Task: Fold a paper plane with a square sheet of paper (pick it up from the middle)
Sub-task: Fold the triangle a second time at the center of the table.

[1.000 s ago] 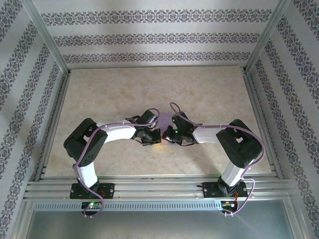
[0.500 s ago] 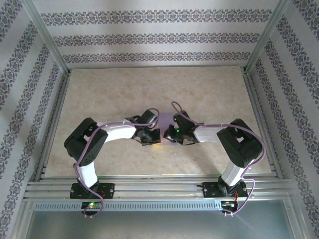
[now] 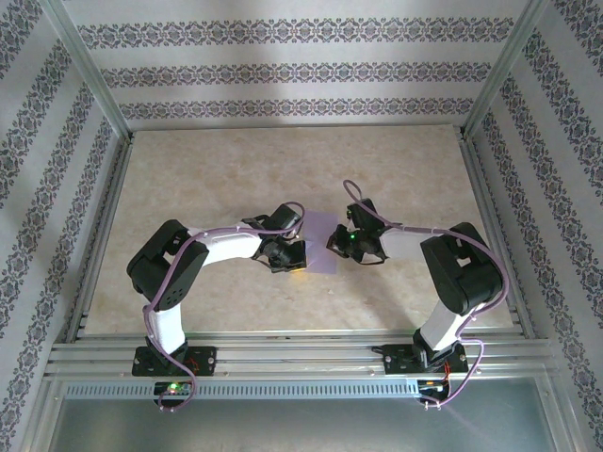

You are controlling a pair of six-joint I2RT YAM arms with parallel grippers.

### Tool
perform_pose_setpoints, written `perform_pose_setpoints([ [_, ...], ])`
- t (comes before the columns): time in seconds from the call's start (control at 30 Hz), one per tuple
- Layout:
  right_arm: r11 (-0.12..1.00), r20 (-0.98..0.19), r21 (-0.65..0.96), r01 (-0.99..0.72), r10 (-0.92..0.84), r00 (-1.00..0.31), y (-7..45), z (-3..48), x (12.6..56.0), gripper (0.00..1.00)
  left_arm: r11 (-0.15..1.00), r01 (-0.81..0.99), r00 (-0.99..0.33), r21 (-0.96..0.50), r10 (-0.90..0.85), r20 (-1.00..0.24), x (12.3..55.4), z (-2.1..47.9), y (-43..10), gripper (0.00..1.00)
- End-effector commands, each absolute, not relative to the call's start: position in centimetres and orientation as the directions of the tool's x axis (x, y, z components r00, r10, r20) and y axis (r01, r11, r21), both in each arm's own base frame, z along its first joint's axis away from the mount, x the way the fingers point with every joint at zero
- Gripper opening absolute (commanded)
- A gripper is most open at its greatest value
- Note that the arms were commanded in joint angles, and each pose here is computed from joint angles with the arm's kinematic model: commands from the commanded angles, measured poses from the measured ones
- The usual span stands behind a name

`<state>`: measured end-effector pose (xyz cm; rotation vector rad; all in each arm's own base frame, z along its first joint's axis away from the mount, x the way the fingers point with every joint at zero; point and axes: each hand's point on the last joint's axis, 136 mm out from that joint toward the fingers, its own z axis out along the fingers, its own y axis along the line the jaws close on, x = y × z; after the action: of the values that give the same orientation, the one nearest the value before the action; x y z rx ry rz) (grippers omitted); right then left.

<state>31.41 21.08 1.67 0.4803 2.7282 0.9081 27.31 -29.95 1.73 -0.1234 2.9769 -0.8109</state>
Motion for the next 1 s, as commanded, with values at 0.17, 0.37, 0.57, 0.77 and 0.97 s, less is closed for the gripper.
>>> perform_pose_setpoints([
  [0.17,0.756,-0.214,0.642,0.130,0.339,-0.916,21.8,5.1,31.6,0.00,0.927,-0.114,-0.993,-0.358,-0.091,0.081,24.8,-1.5,-26.6,0.00],
  [0.37,0.757,-0.264,0.653,0.036,0.271,-0.925,24.5,6.6,30.3,0.00,0.926,-0.110,-0.993,-0.361,-0.086,0.081,24.8,-1.5,-26.7,0.00],
  [0.57,0.750,-0.171,0.657,0.079,0.250,-0.953,26.6,3.7,29.3,0.00,0.926,-0.109,-0.993,-0.361,-0.087,0.079,24.8,-1.5,-26.6,0.00],
  [0.77,0.755,-0.119,0.643,0.130,0.266,-0.957,25.9,1.6,29.3,0.00,0.934,-0.118,-0.991,-0.336,-0.090,0.098,24.4,-2.0,-26.2,0.00],
  [0.97,0.752,-0.124,0.637,0.168,0.315,-0.941,23.0,1.0,30.8,0.00,0.963,-0.109,-0.985,-0.245,-0.071,0.157,23.0,-3.5,-24.6,0.00],
])
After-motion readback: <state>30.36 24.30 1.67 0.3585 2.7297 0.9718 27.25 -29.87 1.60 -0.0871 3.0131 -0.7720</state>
